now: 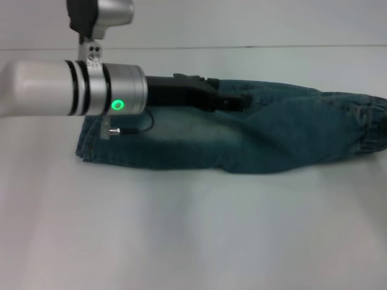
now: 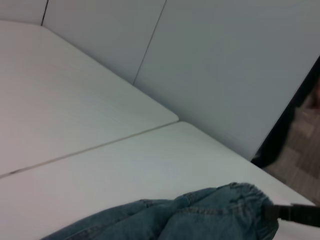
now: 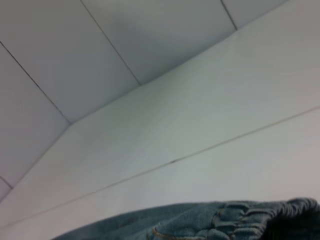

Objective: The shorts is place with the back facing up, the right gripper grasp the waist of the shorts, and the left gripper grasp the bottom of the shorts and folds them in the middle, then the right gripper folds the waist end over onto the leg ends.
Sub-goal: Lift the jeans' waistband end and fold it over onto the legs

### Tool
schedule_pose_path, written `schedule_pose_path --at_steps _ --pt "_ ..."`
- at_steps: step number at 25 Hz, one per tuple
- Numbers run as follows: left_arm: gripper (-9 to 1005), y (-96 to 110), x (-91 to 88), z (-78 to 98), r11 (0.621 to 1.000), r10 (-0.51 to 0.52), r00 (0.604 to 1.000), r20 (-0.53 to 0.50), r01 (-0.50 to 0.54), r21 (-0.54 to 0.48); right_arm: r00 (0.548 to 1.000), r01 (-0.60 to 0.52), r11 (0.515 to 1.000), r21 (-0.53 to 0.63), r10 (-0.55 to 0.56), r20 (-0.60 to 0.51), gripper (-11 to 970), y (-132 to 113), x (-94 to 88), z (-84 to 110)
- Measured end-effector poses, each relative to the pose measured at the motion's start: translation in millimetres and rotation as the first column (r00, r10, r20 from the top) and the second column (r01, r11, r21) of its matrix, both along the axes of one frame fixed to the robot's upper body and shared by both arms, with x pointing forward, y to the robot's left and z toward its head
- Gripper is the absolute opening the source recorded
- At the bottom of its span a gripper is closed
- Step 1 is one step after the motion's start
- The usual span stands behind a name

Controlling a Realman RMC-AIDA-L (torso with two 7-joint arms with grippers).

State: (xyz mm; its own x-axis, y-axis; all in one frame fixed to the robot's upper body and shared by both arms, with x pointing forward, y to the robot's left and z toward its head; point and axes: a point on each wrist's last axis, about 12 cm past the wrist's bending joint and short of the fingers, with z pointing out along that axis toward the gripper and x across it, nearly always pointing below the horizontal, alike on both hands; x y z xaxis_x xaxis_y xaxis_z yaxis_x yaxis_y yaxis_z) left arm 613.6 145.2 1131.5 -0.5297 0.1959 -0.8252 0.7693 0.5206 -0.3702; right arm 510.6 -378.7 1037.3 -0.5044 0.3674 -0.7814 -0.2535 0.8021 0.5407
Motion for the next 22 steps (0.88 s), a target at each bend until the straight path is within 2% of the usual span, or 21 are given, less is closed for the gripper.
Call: schedule_pose_path --at_steps 10,15,22 --pt "949 -20 2.6 -10.3 0.999 0.033 0.999 -0.002 -0.032 0.028 0.998 -0.012 1.000 -0.012 0.013 0.061 65 -1 11.5 22.7" --pt "949 -21 7.8 -14.9 0.993 0.117 0.993 -0.011 -0.116 0.032 0.996 -0.024 1.000 -0.015 0.025 0.088 71 -2 15.6 33.7" --pt "732 -20 13.7 -18.8 0.981 0.193 0.981 -0.005 -0.192 0.035 0.993 -0.034 0.999 -0.025 0.036 0.115 78 -5 19.0 48.4"
